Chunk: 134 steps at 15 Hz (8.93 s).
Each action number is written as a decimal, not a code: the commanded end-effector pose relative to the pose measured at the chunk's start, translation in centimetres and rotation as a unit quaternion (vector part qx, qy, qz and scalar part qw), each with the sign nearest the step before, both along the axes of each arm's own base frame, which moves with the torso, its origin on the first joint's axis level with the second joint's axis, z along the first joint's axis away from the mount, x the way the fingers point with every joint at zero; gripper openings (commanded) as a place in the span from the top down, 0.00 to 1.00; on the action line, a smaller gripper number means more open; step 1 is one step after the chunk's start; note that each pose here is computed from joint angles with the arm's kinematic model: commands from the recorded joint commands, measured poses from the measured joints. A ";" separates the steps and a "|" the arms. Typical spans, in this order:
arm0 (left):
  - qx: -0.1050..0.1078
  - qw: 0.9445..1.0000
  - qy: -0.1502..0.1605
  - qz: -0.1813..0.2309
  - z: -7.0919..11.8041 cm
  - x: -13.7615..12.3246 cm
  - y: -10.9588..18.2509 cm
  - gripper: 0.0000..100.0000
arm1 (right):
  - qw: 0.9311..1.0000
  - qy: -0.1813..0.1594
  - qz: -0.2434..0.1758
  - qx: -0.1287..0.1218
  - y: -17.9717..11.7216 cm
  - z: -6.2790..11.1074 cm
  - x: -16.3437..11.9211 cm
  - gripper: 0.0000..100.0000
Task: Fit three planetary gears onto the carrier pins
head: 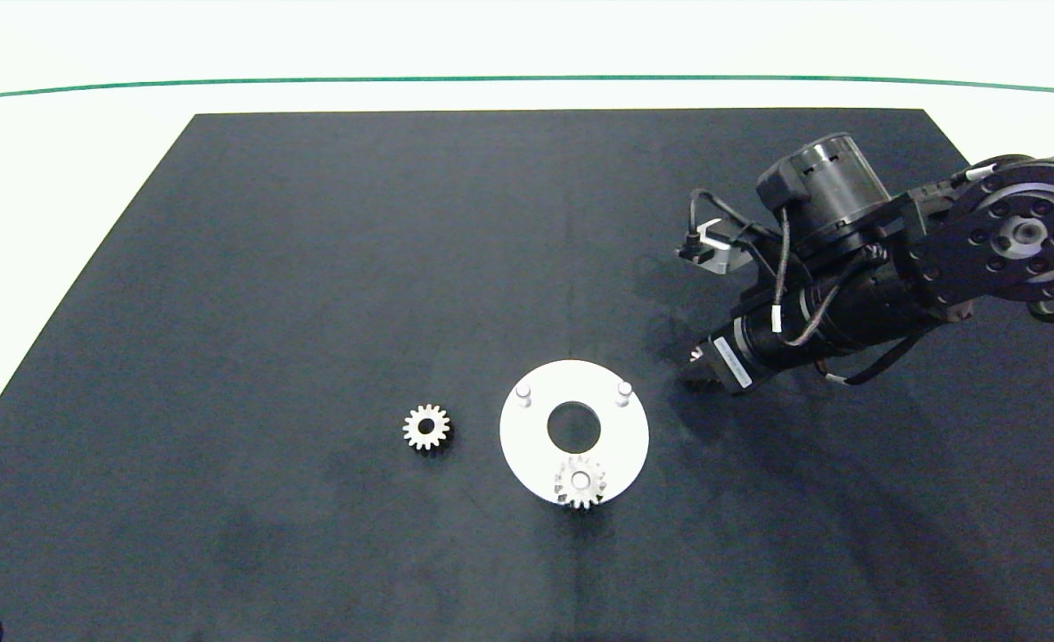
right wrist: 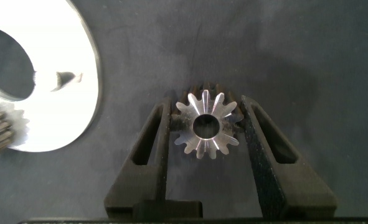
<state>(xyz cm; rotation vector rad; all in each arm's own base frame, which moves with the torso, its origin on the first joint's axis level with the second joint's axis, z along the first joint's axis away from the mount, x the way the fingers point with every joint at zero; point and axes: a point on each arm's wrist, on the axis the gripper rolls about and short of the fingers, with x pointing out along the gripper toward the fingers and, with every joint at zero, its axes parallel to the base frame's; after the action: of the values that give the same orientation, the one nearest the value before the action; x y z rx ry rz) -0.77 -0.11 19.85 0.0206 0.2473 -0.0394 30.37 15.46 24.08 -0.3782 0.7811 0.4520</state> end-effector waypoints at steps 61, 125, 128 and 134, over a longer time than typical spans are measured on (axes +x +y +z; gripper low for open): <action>-0.005 1.000 0.012 -0.018 0.5 0.8 0.0 0.00 | 0.987 -0.114 0.100 0.044 4.5 5.0 -6.1 0.00; 0.141 0.955 0.098 -0.240 -3.1 22.5 -13.6 0.30 | 0.979 -0.171 -0.045 0.106 -15.8 4.7 -30.2 0.00; 0.141 0.956 0.097 -0.240 -3.1 22.6 -13.7 0.36 | 0.979 -0.169 -0.045 0.105 -15.7 4.7 -30.1 0.00; 0.142 0.954 0.099 -0.244 -3.3 22.6 -13.9 0.48 | 0.978 -0.171 -0.045 0.106 -15.7 4.8 -30.1 0.00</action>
<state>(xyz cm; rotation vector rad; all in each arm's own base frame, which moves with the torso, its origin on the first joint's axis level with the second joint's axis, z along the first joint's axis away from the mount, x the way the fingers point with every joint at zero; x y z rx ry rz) 21.80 -13.95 16.55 0.3663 0.4471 -0.4998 0.28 -0.24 28.88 -0.2086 0.4018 0.3676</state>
